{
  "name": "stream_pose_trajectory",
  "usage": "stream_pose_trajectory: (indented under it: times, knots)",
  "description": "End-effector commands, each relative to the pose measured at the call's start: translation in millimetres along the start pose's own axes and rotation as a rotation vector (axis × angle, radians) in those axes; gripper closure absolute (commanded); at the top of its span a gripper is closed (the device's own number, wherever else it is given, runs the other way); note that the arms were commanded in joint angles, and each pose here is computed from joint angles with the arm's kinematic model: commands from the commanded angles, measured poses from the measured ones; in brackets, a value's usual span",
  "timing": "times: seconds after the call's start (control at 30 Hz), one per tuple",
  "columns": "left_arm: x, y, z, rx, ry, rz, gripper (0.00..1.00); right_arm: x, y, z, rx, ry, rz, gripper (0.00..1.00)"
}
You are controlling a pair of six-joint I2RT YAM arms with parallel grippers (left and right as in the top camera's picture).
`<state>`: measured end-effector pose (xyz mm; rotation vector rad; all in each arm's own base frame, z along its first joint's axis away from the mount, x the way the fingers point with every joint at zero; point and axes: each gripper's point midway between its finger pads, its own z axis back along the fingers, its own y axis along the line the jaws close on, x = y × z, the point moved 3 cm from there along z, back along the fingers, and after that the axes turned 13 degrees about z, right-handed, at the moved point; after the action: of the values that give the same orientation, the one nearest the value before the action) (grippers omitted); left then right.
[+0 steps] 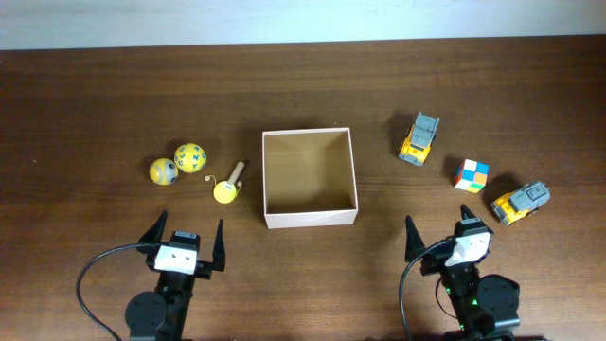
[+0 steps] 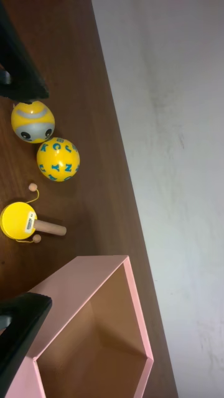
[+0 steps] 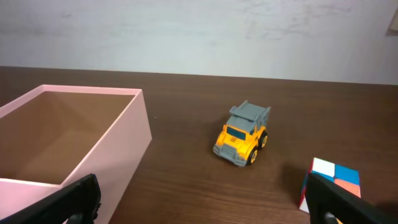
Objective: Pack container
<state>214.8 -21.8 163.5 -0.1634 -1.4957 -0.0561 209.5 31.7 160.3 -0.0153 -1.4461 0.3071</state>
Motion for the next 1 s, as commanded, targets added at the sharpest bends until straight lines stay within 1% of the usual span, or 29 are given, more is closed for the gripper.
stream_pose_trajectory:
  times: [0.0, 0.17, 0.47, 0.6, 0.8, 0.97]
  knots:
    - [-1, 1, 0, 0.007, -0.003, -0.013, 0.01, 12, 0, 4, 0.014, -0.029, 0.001, 0.01]
    - [-1, 1, 0, 0.007, -0.003, -0.013, 0.01, 39, -7, 17, -0.007, -0.043, 0.003, 0.01]
    - [-1, 1, 0, 0.007, -0.003, -0.013, 0.01, 90, -25, 55, -0.076, -0.024, 0.0, 0.01]
    - [-1, 1, 0, 0.007, -0.003, -0.013, 0.01, 107, -28, 61, -0.073, -0.01, -0.061, 0.01]
    - [-1, 1, 0, 0.007, -0.003, -0.013, 0.01, 125, -27, 59, -0.02, 0.074, -0.102, 0.01]
    - [-1, 1, 0, 0.007, -0.003, -0.013, 0.01, 137, -27, 51, 0.029, 0.256, -0.143, 0.01]
